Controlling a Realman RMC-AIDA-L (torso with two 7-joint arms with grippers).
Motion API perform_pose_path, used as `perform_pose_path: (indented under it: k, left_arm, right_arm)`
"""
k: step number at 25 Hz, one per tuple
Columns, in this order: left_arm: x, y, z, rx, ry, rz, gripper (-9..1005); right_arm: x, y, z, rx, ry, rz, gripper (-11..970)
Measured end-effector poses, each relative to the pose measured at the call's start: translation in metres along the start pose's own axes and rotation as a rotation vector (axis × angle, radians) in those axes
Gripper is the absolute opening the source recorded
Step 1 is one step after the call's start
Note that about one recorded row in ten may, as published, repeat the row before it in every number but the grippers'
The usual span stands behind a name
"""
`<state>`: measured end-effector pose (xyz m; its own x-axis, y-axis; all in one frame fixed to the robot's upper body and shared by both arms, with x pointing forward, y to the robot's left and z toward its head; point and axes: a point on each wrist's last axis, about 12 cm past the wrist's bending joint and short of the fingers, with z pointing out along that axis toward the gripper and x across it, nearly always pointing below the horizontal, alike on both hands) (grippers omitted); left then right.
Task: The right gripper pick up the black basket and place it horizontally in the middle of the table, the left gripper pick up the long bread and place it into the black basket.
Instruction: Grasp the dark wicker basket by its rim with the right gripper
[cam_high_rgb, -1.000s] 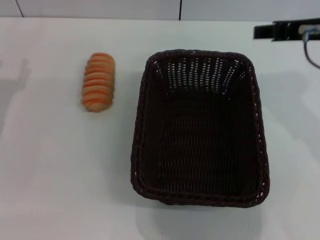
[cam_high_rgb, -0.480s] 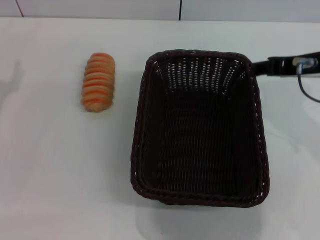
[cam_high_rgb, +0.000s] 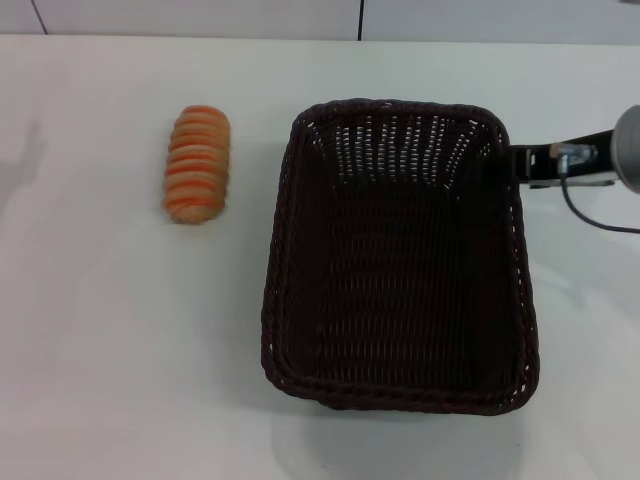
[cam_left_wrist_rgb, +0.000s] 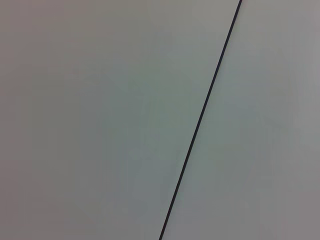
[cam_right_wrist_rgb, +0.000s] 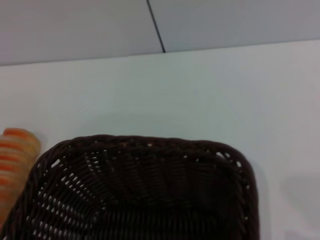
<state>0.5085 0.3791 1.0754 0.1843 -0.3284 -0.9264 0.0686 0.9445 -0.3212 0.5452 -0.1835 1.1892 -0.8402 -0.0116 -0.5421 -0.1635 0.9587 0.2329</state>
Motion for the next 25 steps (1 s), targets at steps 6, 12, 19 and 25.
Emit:
perform_pose_path:
  k: [6,12,19,25]
  left_arm:
    - [-0.001,0.0,0.002,0.003,-0.004,0.002,728]
    - [-0.003,0.001,0.004,0.0,-0.01,0.005,727]
    - [-0.003,0.001,0.006,0.002,-0.01,0.005,725]
    - [-0.002,0.0,0.006,0.003,-0.011,0.003,724]
  right_arm:
    - [0.001,-0.001,0.009,-0.008,0.021,0.013,604]
    - [0.0,-0.001,0.012,-0.009,0.017,0.014,600]
    - [0.002,-0.002,0.02,0.001,0.047,0.014,595]
    - [0.003,-0.002,0.022,0.003,0.055,0.013,591]
